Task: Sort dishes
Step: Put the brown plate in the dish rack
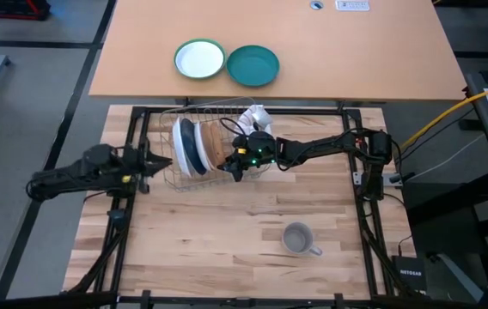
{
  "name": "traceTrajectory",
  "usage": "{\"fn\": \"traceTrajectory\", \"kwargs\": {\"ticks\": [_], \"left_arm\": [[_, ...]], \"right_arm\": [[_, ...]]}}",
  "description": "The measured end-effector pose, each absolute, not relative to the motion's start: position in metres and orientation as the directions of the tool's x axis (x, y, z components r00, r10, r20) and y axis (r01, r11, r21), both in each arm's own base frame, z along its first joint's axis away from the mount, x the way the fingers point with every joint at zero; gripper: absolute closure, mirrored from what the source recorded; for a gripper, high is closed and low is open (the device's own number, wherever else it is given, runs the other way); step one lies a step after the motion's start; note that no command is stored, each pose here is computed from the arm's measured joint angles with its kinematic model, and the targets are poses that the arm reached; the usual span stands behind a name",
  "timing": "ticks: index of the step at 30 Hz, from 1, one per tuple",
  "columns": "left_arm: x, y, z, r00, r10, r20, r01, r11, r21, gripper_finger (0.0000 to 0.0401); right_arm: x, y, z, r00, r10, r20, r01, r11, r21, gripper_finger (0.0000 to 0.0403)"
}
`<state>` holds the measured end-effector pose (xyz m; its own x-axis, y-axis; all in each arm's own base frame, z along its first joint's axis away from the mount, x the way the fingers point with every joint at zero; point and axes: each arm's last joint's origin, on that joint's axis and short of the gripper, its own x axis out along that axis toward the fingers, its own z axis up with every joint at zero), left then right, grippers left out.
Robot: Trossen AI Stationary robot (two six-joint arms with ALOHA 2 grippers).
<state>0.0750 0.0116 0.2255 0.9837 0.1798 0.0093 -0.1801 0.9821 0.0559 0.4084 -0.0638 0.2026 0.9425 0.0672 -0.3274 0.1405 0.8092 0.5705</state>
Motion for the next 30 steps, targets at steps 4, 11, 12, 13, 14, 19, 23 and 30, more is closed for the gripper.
{"fn": "traceTrajectory", "kwargs": {"ticks": [4, 11, 12, 13, 14, 19, 23, 30], "left_arm": [[0.082, 0.013, 0.206, 0.983, 0.179, -0.030, -0.178, 0.983, 0.030, 0.0368], [0.094, 0.013, 0.174, 0.990, 0.141, -0.024, -0.140, 0.989, 0.054, 0.0368], [0.095, 0.013, 0.172, 0.991, 0.137, -0.013, -0.136, 0.989, 0.058, 0.0368], [0.096, 0.013, 0.169, 0.991, 0.135, -0.009, -0.135, 0.989, 0.060, 0.0368], [0.097, 0.013, 0.167, 0.991, 0.137, 0.005, -0.137, 0.989, 0.057, 0.0368], [0.097, 0.013, 0.167, 0.990, 0.137, 0.011, -0.137, 0.990, 0.008, 0.0368], [0.097, 0.013, 0.167, 0.990, 0.138, 0.007, -0.138, 0.990, 0.007, 0.0368], [0.097, 0.013, 0.167, 0.990, 0.139, 0.005, -0.139, 0.990, 0.007, 0.0368]], "right_arm": [[0.408, -0.064, 0.203, 0.942, 0.067, -0.328, 0.140, 0.809, 0.570, 0.0251], [0.408, -0.064, 0.203, 0.942, 0.068, -0.327, 0.140, 0.809, 0.570, 0.0251], [0.408, -0.064, 0.203, 0.943, 0.068, -0.327, 0.140, 0.809, 0.570, 0.0251], [0.408, -0.064, 0.203, 0.943, 0.068, -0.327, 0.140, 0.809, 0.570, 0.0251], [0.408, -0.064, 0.203, 0.943, 0.067, -0.327, 0.140, 0.809, 0.570, 0.0251], [0.409, -0.064, 0.203, 0.943, 0.063, -0.326, 0.143, 0.810, 0.569, 0.0251], [0.409, -0.064, 0.203, 0.943, 0.061, -0.326, 0.144, 0.810, 0.568, 0.0251], [0.409, -0.064, 0.203, 0.945, 0.059, -0.322, 0.143, 0.810, 0.568, 0.0251]]}}
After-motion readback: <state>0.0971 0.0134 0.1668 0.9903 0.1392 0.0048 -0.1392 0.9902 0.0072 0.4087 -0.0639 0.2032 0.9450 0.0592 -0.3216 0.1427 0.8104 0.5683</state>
